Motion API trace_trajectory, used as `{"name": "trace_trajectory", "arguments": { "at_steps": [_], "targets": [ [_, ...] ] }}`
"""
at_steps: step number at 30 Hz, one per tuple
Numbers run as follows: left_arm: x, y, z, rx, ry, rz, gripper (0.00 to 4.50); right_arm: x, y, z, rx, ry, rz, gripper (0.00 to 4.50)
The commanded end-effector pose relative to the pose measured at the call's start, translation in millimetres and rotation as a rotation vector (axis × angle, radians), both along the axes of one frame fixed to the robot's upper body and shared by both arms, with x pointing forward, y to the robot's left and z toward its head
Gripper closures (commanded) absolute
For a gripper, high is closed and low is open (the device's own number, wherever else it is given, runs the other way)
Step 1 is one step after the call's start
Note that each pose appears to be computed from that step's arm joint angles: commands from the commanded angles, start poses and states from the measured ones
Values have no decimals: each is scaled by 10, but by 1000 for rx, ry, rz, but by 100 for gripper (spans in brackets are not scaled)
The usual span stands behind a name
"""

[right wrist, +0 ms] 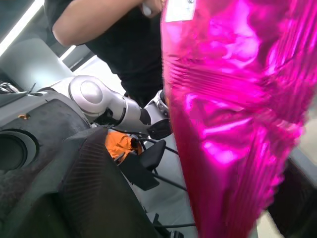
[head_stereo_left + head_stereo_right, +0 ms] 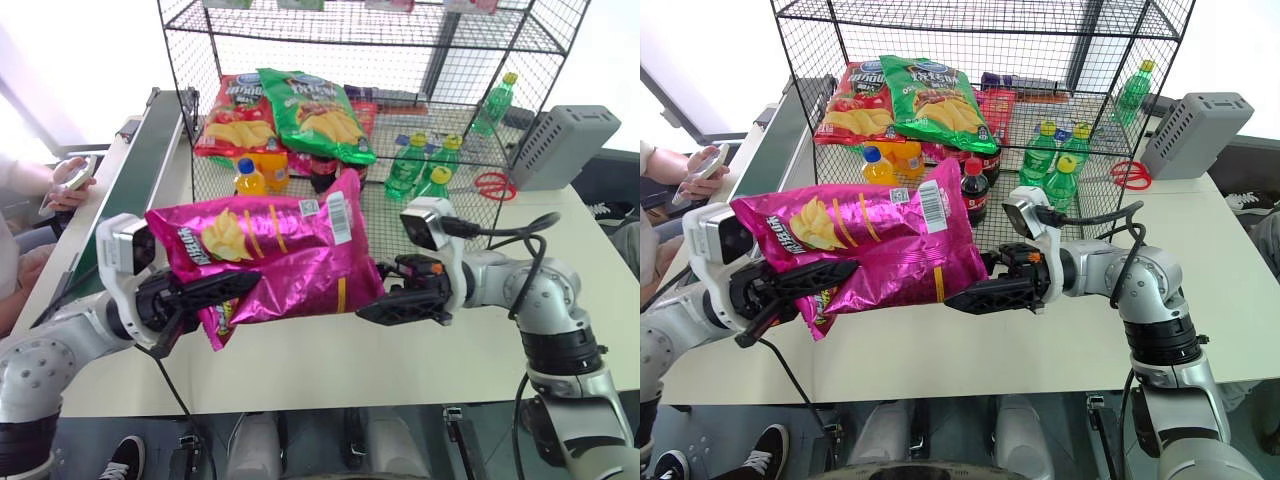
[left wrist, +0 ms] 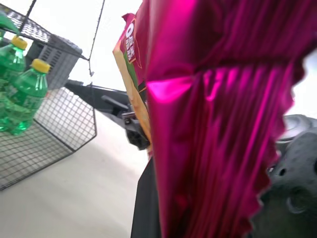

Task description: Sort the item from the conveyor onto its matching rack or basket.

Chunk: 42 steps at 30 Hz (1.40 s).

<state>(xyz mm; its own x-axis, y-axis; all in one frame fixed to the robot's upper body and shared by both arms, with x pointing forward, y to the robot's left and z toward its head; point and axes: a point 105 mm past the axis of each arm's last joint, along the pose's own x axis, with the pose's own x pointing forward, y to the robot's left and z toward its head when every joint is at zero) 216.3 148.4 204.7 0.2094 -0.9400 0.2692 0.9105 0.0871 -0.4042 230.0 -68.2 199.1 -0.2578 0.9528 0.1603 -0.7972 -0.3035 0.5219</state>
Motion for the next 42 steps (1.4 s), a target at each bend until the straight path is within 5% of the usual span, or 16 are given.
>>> {"name": "trace_trajectory", "arguments": {
  "at_steps": [1, 5, 6, 8, 16, 21, 26, 32, 36, 42],
  "targets": [
    [-21, -3, 34, 17, -42, 15, 450, -11, -9, 81, 4, -39, 12, 233],
    [2, 21, -9, 32, -25, 43, 450, 14, -17, -14, -36, -62, -13, 422],
    [18, 33, -18, 45, -33, 58, 423, 28, -24, -31, -45, -68, -23, 438],
    [24, 59, -38, 54, -14, 65, 364, 64, -46, -63, -62, -94, -48, 438],
    [73, 245, -68, 115, -63, 180, 8, 166, -378, -52, -90, -258, -236, 438],
    [127, 298, -130, 152, -77, 250, 0, 177, -712, 129, -131, -390, -441, 438],
    [323, 319, -140, 172, -146, 330, 0, 411, -1119, 500, -116, -730, -786, 438],
    [507, 231, -128, 168, -195, 312, 0, 422, -1409, 707, -148, -855, -937, 438],
    [628, 145, -103, 190, -245, 294, 0, 568, -1503, 913, -212, -1054, -1054, 438],
    [656, 109, -129, 223, -264, 278, 0, 784, -1411, 862, -404, -1399, -1070, 438]
  ]
}}
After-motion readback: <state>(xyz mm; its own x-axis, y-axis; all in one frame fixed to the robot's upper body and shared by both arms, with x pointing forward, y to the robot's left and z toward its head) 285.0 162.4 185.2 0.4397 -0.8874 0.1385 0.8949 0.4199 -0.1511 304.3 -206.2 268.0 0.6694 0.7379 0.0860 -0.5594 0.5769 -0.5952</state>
